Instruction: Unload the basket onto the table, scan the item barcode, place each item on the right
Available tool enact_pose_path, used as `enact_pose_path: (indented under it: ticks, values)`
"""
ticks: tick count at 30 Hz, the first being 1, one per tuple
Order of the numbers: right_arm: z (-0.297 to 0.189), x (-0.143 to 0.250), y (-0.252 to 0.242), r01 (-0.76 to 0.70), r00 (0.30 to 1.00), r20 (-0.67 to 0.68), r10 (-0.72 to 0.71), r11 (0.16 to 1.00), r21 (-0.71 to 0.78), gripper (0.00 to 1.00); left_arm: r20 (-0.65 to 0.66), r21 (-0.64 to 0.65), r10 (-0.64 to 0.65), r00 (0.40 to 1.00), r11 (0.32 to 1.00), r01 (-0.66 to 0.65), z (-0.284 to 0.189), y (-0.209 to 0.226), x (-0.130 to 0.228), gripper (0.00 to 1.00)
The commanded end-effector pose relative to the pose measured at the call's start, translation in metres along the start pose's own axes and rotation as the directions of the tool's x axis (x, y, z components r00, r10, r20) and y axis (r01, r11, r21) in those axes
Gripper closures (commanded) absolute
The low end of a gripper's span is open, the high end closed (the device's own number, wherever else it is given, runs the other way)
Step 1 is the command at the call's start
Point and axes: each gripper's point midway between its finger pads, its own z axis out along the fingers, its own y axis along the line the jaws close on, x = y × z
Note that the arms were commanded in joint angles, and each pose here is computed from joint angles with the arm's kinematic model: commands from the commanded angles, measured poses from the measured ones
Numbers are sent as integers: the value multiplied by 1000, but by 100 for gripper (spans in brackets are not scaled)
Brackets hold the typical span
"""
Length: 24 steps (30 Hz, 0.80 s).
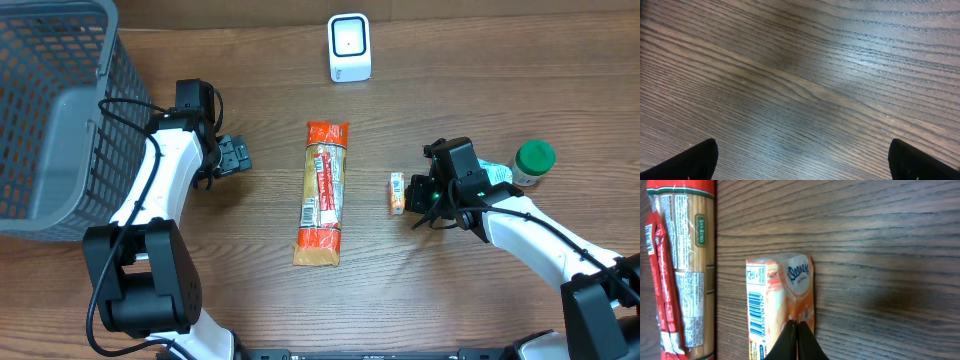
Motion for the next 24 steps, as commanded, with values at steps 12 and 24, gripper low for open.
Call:
enact_pose_path:
  ticks: [12,24]
  values:
    - [4,11,24,44,999,-28,-47,996,-82,96,3,8,0,1000,1000,0,-1,0,-1,0]
    - [4,8,28,54,998,-12,-56,994,-94,96,3,8,0,1000,1000,0,-1,0,-1,0]
